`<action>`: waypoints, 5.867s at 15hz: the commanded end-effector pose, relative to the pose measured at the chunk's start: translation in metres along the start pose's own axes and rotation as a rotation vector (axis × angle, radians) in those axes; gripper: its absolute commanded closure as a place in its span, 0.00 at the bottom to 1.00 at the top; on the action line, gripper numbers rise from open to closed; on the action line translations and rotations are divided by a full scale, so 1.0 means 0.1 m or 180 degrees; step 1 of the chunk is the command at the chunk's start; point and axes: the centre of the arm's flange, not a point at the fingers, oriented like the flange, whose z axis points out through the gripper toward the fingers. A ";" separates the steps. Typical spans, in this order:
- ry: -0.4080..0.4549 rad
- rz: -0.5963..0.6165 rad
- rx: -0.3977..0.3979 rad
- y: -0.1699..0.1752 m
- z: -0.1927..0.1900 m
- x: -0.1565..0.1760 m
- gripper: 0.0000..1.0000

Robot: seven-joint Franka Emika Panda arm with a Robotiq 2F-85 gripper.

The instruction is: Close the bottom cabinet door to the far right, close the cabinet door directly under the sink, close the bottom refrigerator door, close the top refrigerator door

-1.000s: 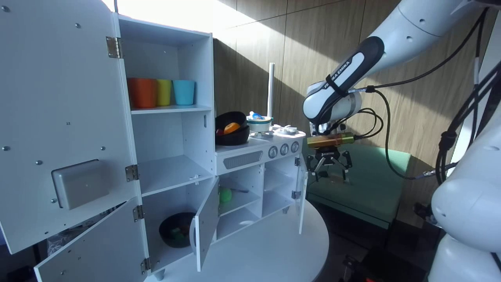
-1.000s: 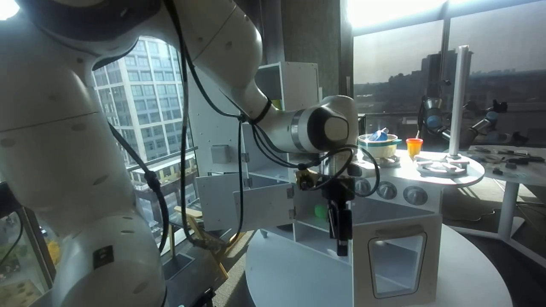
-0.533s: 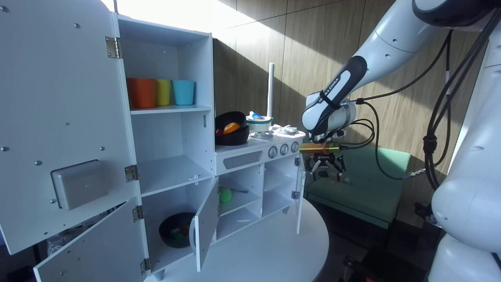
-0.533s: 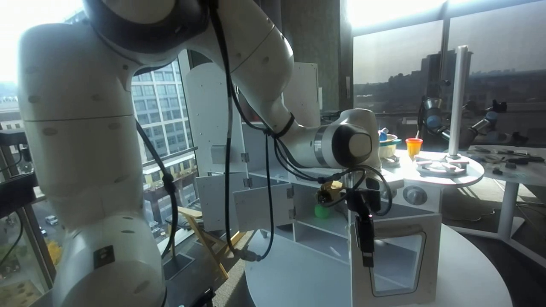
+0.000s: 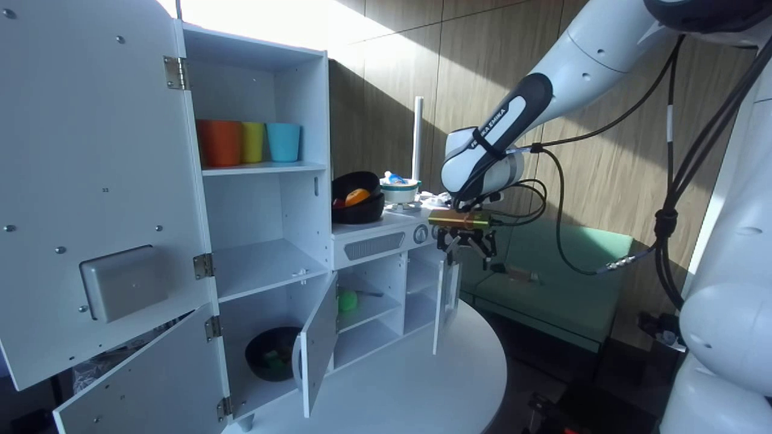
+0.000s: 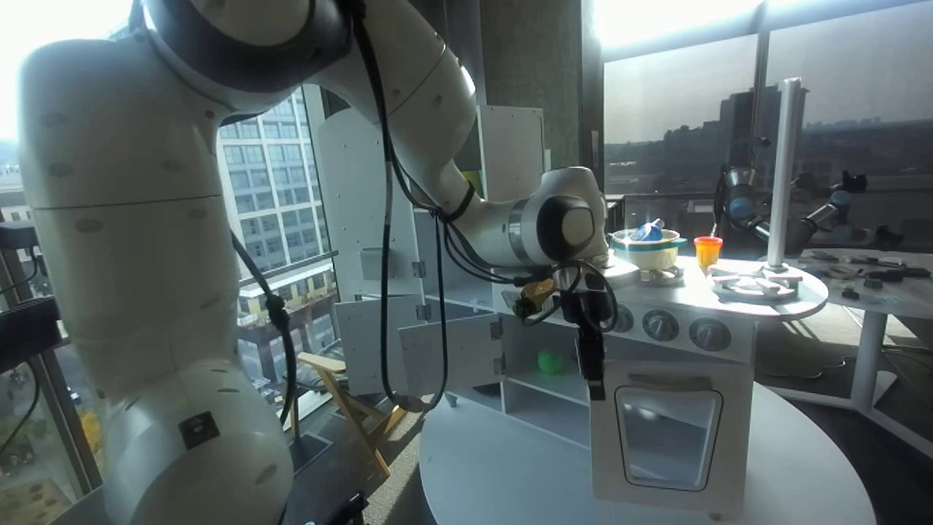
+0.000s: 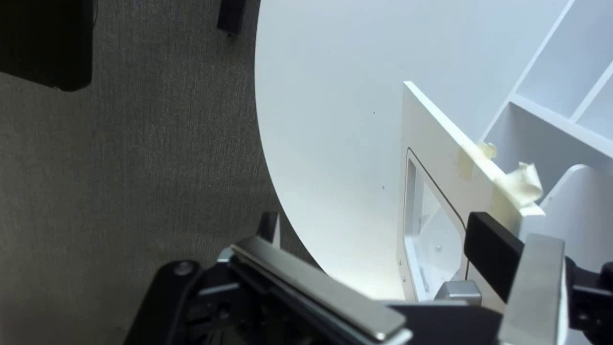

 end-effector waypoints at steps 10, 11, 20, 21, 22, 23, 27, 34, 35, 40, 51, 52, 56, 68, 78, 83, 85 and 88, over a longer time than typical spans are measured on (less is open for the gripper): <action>-0.0093 -0.0744 0.0805 -0.43 -0.75 -0.84 0.00; -0.0123 -0.0897 0.0849 -0.49 -0.84 -0.99 0.00; -0.0408 -0.1967 0.0650 -1.06 -1.01 -2.15 0.00; -0.0411 -0.2098 0.0629 -1.12 -1.03 -2.31 0.00; -0.0407 -0.2195 0.0607 -1.18 -1.05 -2.45 0.00; -0.0368 -0.2299 0.0602 -1.26 -1.05 -2.60 0.00; -0.0458 -0.2638 0.0515 -1.55 -0.98 -3.09 0.00; -0.0548 -0.3002 0.0090 -1.73 -0.57 -3.52 0.00; -0.0552 -0.3013 0.0033 -1.72 -0.52 -3.48 0.00; -0.0539 -0.2964 -0.0381 -1.51 -0.57 -3.17 0.00; -0.0168 -0.2315 -0.1318 -0.88 -0.30 -1.64 0.00; -0.0252 -0.2313 -0.1291 -0.86 -0.36 -1.62 0.00; -0.0468 -0.2429 -0.0957 -0.90 -0.76 -1.92 0.00; -0.1118 -0.2723 -0.0189 -1.04 -0.36 -2.68 0.00; 0.0617 -0.2526 0.0111 -1.10 0.29 -2.58 0.00; 0.1270 -0.2005 0.0059 -1.04 0.36 -2.05 0.00; 0.1406 -0.1736 0.0141 -1.10 0.34 -1.91 0.00; 0.1491 -0.1367 0.0196 -1.23 0.39 -1.80 0.00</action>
